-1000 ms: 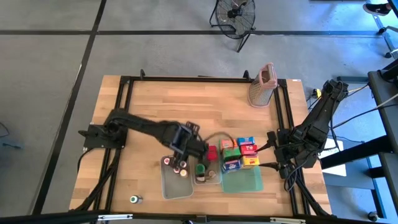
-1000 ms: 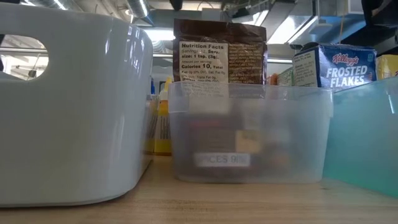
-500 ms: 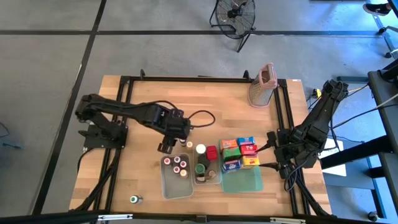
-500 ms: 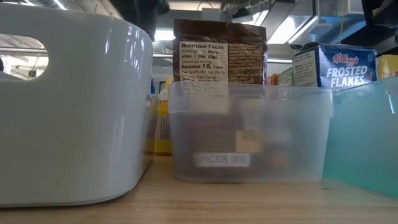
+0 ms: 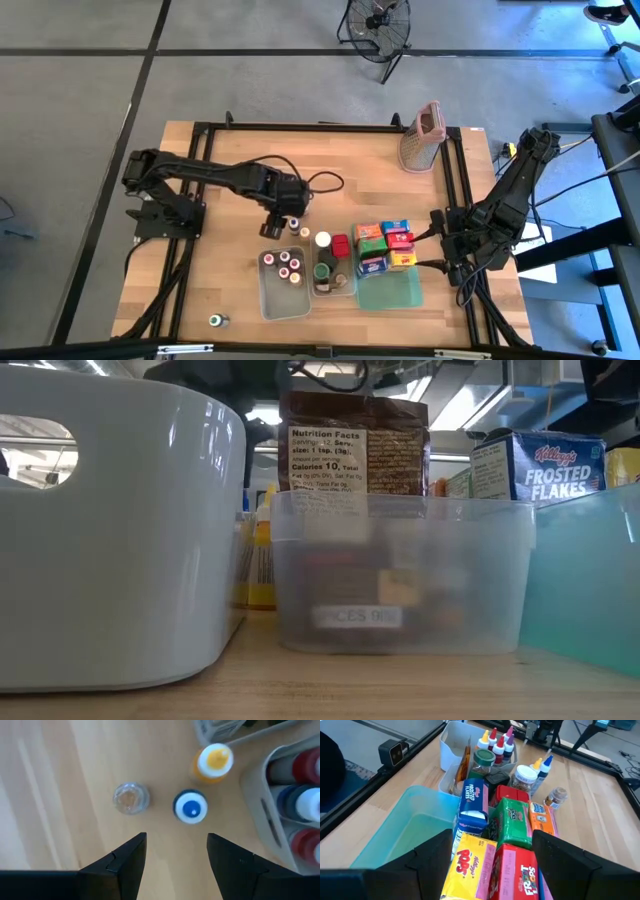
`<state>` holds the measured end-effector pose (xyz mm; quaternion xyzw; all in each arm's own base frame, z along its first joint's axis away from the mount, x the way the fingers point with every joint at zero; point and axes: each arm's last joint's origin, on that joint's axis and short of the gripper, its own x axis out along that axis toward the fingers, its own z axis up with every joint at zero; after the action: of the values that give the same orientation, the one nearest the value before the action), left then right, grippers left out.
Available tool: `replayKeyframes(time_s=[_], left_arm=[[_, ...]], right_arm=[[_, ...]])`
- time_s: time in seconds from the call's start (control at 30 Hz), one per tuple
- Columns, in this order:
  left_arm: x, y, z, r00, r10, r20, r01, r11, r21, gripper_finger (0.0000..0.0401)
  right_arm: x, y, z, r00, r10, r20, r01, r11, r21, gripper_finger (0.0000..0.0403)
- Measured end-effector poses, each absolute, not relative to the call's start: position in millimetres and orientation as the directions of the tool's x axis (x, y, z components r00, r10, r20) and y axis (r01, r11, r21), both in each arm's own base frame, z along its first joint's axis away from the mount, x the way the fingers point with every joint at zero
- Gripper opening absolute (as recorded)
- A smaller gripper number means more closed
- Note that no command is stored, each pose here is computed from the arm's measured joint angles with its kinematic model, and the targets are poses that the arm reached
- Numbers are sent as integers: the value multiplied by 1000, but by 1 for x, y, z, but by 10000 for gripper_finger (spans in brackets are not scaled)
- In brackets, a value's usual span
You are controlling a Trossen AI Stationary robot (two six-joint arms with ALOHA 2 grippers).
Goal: Pick & Place Kitchen Items
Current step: Put the blue food coloring bottle into the gray bin
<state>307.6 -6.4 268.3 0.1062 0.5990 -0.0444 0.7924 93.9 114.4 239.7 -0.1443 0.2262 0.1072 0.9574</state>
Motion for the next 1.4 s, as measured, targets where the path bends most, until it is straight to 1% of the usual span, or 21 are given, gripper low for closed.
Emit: replayKeyframes(time_s=[0.1, 0.27, 0.47, 0.6, 0.7, 0.8, 1.03, 1.2, 1.4], left_arm=[[311, -6, 269, 308, 19, -951, 207, 975, 86, 205], [315, -5, 270, 353, 18, -935, 180, 980, 86, 203], [315, -6, 268, 354, 17, -935, 166, 983, 81, 205], [310, -5, 253, 314, 18, -949, 171, 982, 75, 203], [310, -5, 243, 325, 18, -946, 184, 979, 82, 201], [312, -5, 239, 353, 17, -935, 184, 979, 88, 201], [312, -5, 232, 367, 15, -930, 184, 979, 89, 200], [314, -7, 232, 384, -32, -923, 201, 978, 50, 200], [315, -7, 229, 367, -35, -929, 197, 980, 41, 201]], right_arm=[[94, 114, 240, 875, 140, -464, -271, 934, -231, 275], [94, 114, 240, 875, 140, -464, -272, 934, -231, 275], [94, 114, 240, 875, 140, -464, -272, 934, -231, 275], [94, 114, 240, 874, 140, -465, -272, 934, -231, 275], [94, 114, 240, 874, 140, -465, -273, 934, -231, 275], [94, 114, 240, 874, 140, -465, -272, 934, -231, 275], [94, 114, 240, 874, 140, -464, -272, 934, -231, 275], [94, 114, 240, 874, 140, -464, -274, 933, -235, 275], [94, 114, 240, 874, 140, -465, -276, 932, -237, 275]])
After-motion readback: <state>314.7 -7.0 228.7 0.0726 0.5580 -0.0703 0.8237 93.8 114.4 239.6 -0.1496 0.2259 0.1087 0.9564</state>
